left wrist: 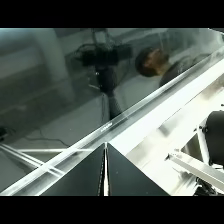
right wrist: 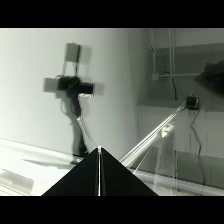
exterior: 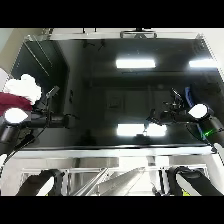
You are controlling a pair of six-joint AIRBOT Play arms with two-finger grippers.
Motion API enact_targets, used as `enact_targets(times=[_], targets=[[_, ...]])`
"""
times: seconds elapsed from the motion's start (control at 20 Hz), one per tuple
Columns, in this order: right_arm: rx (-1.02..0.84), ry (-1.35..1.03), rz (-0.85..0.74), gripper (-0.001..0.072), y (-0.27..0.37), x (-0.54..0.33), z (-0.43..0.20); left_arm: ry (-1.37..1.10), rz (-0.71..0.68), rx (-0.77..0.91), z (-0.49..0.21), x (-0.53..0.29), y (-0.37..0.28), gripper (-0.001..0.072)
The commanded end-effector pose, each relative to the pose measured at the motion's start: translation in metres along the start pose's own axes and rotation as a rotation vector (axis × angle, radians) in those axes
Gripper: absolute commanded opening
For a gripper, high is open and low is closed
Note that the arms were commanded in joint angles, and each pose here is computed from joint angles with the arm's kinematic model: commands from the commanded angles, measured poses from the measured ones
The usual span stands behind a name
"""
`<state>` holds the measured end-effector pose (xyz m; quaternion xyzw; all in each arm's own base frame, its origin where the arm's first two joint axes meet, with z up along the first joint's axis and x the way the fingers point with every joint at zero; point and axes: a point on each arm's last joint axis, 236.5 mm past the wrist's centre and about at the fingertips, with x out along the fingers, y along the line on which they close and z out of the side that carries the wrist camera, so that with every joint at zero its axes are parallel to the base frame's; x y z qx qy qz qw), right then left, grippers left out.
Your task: Fold the shirts.
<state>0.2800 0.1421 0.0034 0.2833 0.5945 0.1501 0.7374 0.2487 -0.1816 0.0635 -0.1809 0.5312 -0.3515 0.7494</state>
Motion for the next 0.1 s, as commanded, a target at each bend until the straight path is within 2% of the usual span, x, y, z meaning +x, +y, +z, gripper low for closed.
enact_targets(times=[0.0,0.05], targets=[[-0.001,0.001,0.003,0.0022,0.0009,0.0003,-0.0004,-0.031,0.005,0.022,0.0001,-0.0063,-0.0059,0.0008],[-0.001,0.001,0.003,0.0021,0.0009,0.0003,-0.0004,-0.036,0.005,0.027,0.0003,-0.0077,-0.0073,0.0008]])
